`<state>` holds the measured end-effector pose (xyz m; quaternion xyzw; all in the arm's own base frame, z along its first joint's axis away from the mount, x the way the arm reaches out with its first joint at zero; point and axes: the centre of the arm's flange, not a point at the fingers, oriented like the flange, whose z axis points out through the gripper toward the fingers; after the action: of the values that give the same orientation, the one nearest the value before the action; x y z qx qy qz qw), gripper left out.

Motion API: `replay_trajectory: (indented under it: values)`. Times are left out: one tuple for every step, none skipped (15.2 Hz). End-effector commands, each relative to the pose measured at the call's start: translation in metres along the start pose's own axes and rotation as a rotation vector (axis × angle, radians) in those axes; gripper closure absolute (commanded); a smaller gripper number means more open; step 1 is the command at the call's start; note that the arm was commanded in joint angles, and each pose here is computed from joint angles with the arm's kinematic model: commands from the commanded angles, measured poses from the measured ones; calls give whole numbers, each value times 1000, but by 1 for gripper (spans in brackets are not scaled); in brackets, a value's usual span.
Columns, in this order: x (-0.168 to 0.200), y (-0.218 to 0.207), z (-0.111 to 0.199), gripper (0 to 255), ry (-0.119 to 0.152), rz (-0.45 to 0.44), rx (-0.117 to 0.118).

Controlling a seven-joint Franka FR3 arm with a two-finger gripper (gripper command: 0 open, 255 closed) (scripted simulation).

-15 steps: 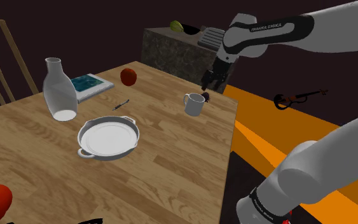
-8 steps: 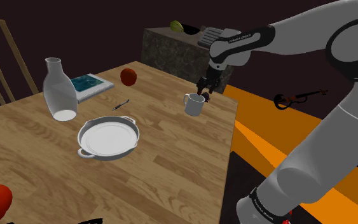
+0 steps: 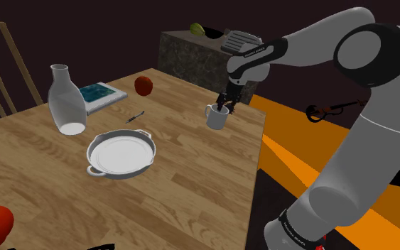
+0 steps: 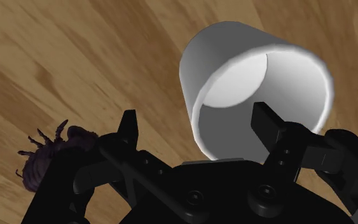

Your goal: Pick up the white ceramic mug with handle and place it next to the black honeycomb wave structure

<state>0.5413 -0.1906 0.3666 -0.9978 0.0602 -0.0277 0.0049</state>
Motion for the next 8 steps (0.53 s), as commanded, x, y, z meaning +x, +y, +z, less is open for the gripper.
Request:
replay_trajectory:
  values:
    - [0, 0, 11, 0, 0, 0, 0]
    - [0, 0, 19, 0, 0, 0, 0]
    - [0, 0, 19, 0, 0, 0, 0]
    - [0, 0, 19, 0, 0, 0, 0]
    - [0, 0, 19, 0, 0, 0, 0]
    - [0, 0, 19, 0, 0, 0, 0]
    - [0, 0, 19, 0, 0, 0, 0]
    - [0, 0, 19, 0, 0, 0, 0]
